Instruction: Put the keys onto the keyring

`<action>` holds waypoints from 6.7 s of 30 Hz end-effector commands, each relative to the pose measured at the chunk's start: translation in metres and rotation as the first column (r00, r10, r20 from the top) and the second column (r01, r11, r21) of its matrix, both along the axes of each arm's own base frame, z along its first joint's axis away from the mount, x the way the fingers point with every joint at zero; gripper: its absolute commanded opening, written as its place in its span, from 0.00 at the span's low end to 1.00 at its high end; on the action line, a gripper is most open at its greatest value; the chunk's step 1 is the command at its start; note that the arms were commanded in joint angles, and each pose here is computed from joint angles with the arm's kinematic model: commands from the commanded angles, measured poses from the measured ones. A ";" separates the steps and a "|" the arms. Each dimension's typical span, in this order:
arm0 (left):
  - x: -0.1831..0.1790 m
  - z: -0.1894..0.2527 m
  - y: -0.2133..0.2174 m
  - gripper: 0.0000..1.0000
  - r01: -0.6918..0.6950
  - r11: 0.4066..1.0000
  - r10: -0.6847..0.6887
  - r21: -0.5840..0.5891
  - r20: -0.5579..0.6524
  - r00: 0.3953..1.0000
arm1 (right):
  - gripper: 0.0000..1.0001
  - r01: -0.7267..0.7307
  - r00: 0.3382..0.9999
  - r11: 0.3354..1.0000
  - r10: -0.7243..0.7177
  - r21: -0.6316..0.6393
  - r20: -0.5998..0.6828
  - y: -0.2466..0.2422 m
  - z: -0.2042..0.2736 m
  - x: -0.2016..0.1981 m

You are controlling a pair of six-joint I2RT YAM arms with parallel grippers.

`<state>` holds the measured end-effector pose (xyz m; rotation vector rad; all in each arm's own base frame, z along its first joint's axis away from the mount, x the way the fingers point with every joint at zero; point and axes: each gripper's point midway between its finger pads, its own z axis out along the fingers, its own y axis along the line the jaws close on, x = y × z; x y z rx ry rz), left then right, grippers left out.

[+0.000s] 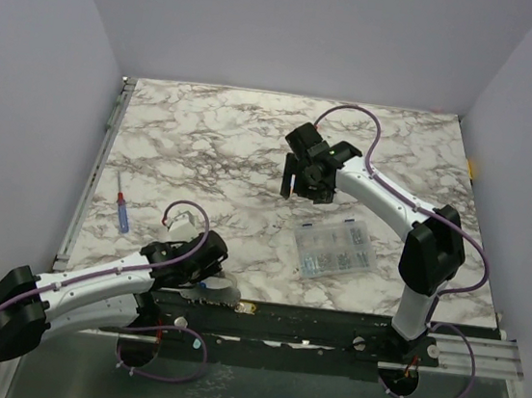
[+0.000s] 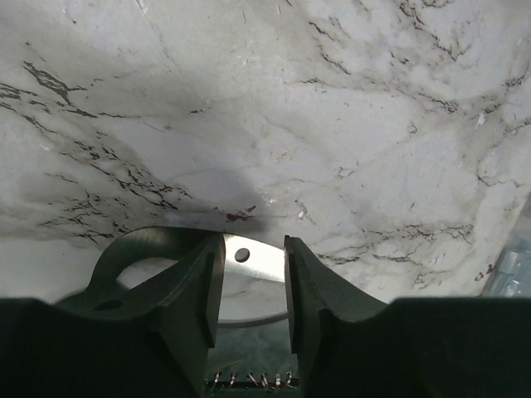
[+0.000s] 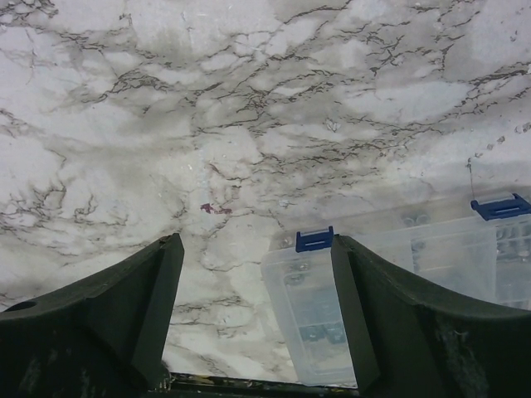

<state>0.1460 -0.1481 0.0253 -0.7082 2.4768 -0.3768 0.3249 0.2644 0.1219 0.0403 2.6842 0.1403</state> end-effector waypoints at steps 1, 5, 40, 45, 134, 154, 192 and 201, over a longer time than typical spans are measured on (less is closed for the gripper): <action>-0.001 0.009 -0.008 0.43 0.028 1.000 -0.028 -0.014 -0.008 1.000 | 0.82 -0.027 1.000 0.999 0.027 0.026 0.012 0.003 0.006 -0.002; -0.004 0.019 -0.017 0.46 0.050 0.998 -0.051 -0.042 -0.024 0.998 | 0.83 -0.024 1.000 1.000 0.024 0.015 0.016 0.001 0.005 -0.002; 0.069 0.001 -0.030 0.58 0.026 0.999 -0.031 0.023 0.220 0.975 | 1.00 -0.069 0.992 0.998 0.069 -0.001 0.107 -0.003 0.009 0.008; 0.102 0.004 -0.051 0.58 0.086 0.995 -0.098 0.059 0.246 0.964 | 1.00 -0.064 0.976 0.998 0.066 -0.016 0.206 -0.018 0.018 0.010; 0.078 0.007 -0.006 0.35 -0.219 0.955 0.259 -0.201 0.197 0.946 | 1.00 -0.605 0.796 0.759 0.572 0.242 0.198 0.051 -0.022 -0.052; 0.080 -0.001 -0.014 0.10 -0.194 0.961 0.232 -0.199 0.189 0.954 | 1.00 -0.608 0.794 0.756 0.575 0.242 0.198 0.051 -0.020 -0.052; 0.083 0.137 -0.052 0.00 0.010 0.853 0.192 -0.522 0.332 0.924 | 0.98 -0.956 0.069 0.285 0.438 -0.066 0.896 0.061 0.085 -0.119; 0.067 0.142 -0.081 0.00 0.323 0.903 -0.216 -0.283 0.349 0.912 | 1.00 -0.926 -0.233 0.167 0.449 -0.337 0.863 0.063 0.087 -0.129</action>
